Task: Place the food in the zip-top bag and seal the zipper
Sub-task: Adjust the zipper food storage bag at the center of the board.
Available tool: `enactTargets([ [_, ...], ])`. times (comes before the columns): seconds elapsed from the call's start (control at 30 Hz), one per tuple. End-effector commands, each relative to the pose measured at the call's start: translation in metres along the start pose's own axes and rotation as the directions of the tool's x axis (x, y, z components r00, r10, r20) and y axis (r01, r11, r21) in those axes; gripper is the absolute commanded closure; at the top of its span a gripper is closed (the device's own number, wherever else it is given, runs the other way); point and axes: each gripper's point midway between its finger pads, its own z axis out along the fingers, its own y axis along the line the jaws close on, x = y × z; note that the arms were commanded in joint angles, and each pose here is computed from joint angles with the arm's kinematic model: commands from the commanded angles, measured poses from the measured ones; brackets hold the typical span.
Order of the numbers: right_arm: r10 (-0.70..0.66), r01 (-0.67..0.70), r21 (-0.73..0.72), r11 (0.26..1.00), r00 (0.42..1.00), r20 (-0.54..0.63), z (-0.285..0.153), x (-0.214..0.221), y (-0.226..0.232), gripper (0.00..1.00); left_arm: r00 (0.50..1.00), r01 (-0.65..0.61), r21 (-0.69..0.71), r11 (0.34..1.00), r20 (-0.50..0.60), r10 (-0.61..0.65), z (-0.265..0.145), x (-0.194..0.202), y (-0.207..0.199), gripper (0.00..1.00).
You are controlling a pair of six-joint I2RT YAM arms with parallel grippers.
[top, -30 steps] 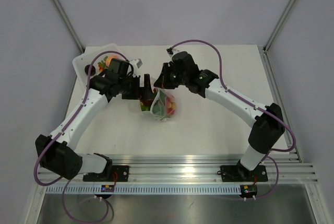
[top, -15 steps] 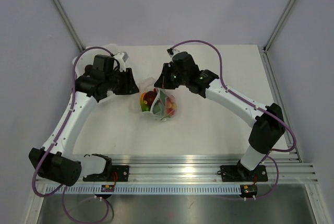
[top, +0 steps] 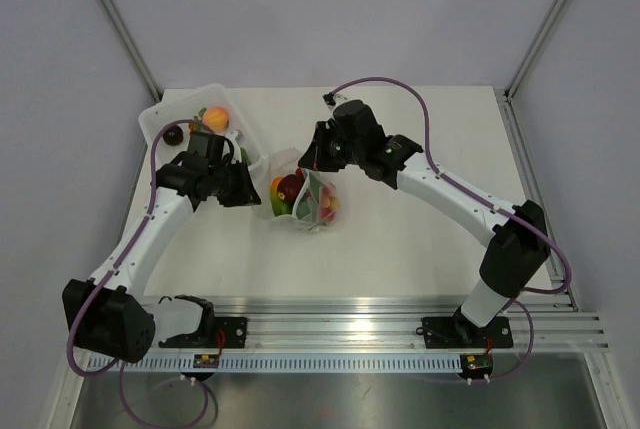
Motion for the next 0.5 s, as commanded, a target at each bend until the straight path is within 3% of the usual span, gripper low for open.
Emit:
enactTargets([
  [0.0,-0.037,0.038,-0.008,0.999,0.994,0.107,-0.025,-0.032,0.012,0.96,0.996,-0.04,0.126,0.991,0.089,0.028,-0.003,-0.028,-0.035,0.88],
  [0.03,-0.053,0.051,0.022,0.998,0.992,0.112,-0.029,-0.035,0.007,0.98,0.991,-0.057,0.145,0.988,0.131,0.038,-0.014,-0.044,-0.047,0.97],
  [0.07,-0.067,0.058,0.063,0.996,0.986,0.155,-0.034,-0.044,0.003,0.98,0.988,-0.066,0.157,0.985,0.152,0.041,-0.021,-0.051,-0.054,1.0],
  [0.23,-0.16,0.126,0.125,0.984,0.933,0.323,-0.089,-0.083,0.012,0.97,0.952,-0.148,0.345,0.927,0.303,0.04,-0.076,-0.096,-0.117,1.0],
  [0.33,-0.188,0.141,0.167,0.976,0.931,0.312,-0.094,-0.083,0.005,0.96,0.955,-0.136,0.377,0.916,0.297,0.019,-0.071,-0.102,-0.124,1.0],
  [0.47,-0.164,0.104,0.249,0.963,0.958,0.235,-0.064,-0.056,-0.032,0.98,0.987,-0.054,0.366,0.929,0.163,-0.007,-0.022,-0.089,-0.11,1.0],
])
